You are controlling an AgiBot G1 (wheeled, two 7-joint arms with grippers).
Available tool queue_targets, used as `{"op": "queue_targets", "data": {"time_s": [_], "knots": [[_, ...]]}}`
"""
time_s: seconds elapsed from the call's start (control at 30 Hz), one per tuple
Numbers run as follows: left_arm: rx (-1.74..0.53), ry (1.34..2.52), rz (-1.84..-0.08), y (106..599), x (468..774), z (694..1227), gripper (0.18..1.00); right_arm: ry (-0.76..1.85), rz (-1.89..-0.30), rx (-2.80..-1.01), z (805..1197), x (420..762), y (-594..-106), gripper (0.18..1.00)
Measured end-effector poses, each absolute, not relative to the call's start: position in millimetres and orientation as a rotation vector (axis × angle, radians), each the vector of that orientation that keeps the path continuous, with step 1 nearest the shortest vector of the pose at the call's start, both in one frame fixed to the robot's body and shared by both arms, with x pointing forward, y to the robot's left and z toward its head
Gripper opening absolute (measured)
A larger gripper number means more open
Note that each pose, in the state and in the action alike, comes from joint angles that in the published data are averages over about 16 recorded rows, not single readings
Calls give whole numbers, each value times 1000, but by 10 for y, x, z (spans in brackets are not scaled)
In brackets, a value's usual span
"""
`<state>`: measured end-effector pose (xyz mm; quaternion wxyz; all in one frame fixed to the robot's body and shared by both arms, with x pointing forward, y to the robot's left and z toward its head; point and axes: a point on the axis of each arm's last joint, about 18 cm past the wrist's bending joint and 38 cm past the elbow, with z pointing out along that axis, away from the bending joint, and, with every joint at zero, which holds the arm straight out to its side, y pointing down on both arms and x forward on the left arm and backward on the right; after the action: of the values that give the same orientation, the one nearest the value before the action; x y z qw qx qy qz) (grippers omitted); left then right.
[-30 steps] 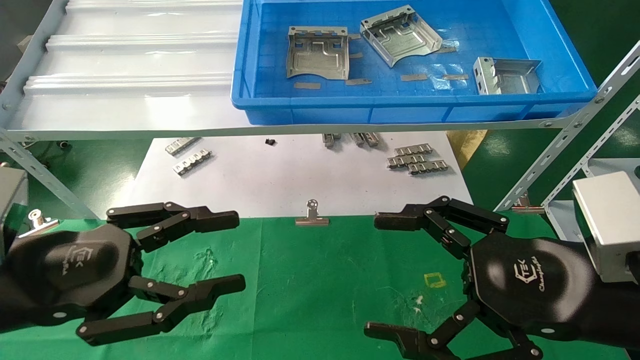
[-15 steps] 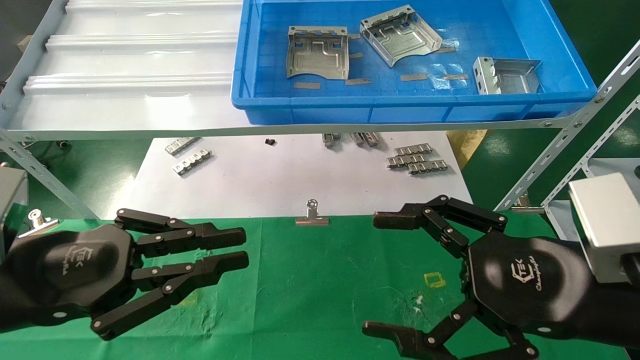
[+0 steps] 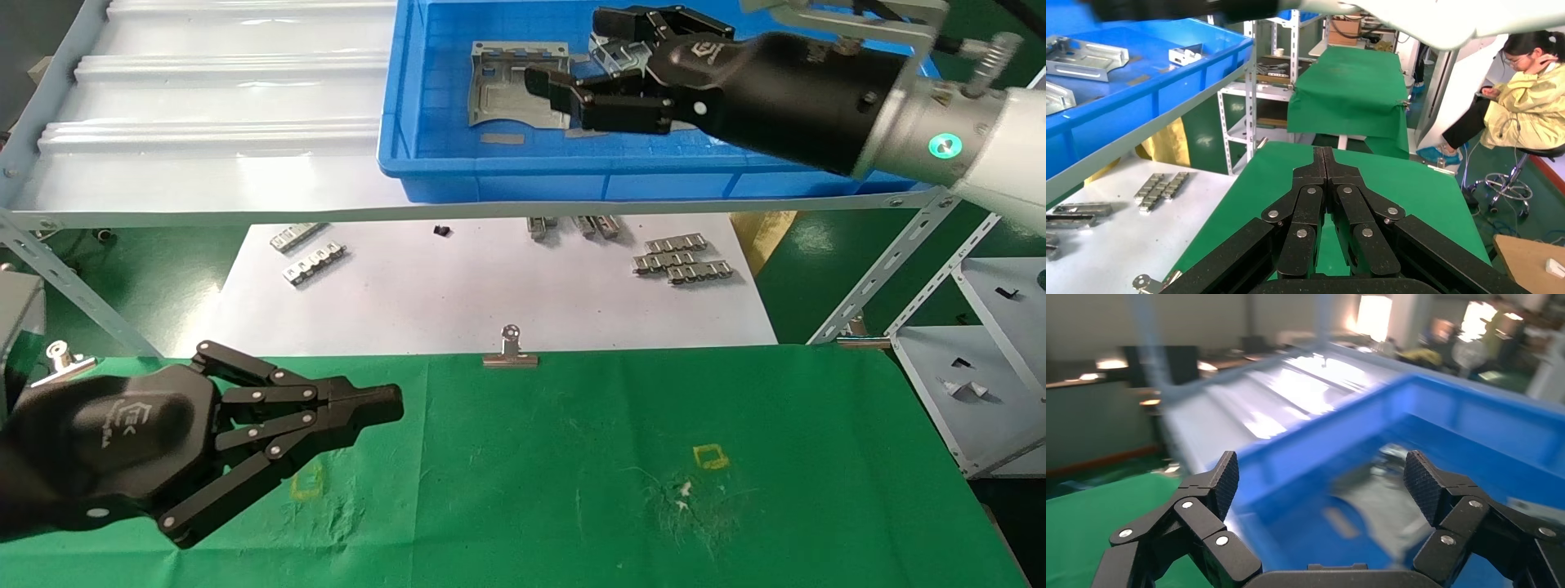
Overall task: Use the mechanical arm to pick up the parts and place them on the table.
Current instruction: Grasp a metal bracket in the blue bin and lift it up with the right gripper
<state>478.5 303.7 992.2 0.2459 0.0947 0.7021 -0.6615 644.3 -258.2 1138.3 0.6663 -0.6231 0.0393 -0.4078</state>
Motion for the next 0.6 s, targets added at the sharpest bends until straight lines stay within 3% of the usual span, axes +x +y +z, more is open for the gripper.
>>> {"op": "queue_targets", "data": {"time_s": [0.27, 0.6], "knots": [[258, 1916, -1805, 3037, 4785, 9922, 192, 376, -1074, -1382, 11635, 7141, -2498, 1001], [258, 1916, -1805, 3037, 4785, 9922, 212, 549, -1199, -1397, 11653, 7445, -2466, 985]]}}
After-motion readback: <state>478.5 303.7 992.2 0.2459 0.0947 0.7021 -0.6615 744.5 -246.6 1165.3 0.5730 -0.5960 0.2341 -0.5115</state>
